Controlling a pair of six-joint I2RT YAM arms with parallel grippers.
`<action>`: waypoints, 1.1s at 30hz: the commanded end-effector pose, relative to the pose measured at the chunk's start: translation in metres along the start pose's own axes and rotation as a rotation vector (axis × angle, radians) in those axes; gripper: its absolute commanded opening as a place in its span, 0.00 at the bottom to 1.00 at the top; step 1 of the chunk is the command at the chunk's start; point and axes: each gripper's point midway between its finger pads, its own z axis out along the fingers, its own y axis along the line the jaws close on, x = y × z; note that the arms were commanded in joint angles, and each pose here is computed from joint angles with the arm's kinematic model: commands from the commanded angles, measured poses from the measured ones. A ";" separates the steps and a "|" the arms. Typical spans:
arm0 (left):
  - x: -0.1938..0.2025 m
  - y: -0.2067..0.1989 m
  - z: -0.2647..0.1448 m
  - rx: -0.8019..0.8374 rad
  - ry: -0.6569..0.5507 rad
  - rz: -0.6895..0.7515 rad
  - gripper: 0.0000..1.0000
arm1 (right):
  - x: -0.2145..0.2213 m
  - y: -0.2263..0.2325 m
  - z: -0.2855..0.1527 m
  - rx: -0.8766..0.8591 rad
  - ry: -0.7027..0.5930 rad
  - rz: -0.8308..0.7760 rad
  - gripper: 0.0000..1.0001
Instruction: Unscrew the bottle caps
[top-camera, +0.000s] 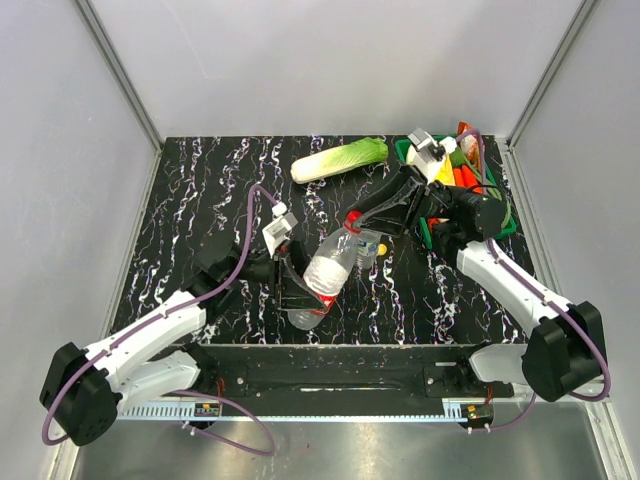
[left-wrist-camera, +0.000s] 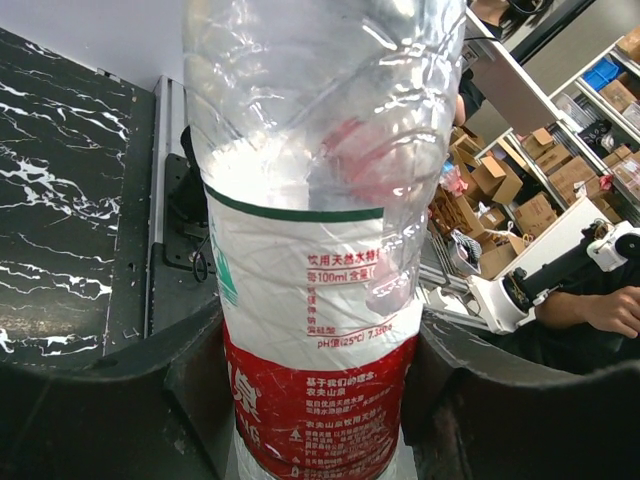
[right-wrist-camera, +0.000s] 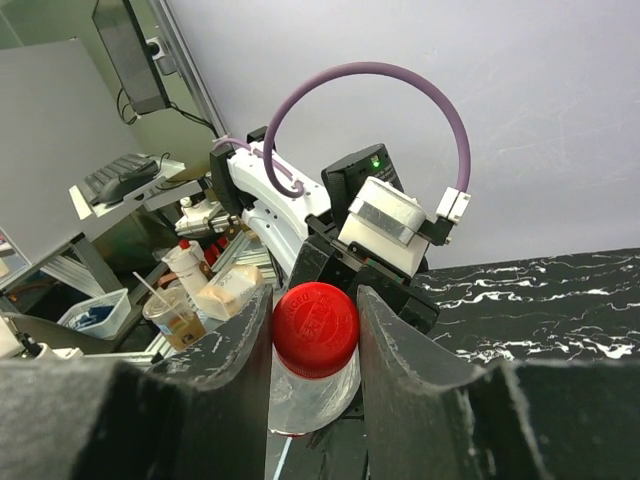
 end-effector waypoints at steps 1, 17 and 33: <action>-0.004 -0.024 -0.003 0.100 0.015 0.140 0.58 | -0.010 0.024 0.001 -0.069 -0.014 -0.120 0.00; 0.009 -0.022 -0.006 0.105 0.048 0.124 0.58 | -0.023 0.049 0.000 -0.051 -0.041 -0.249 0.00; 0.005 0.006 -0.003 -0.011 0.051 0.119 0.58 | -0.030 0.036 -0.003 0.086 -0.071 -0.267 0.00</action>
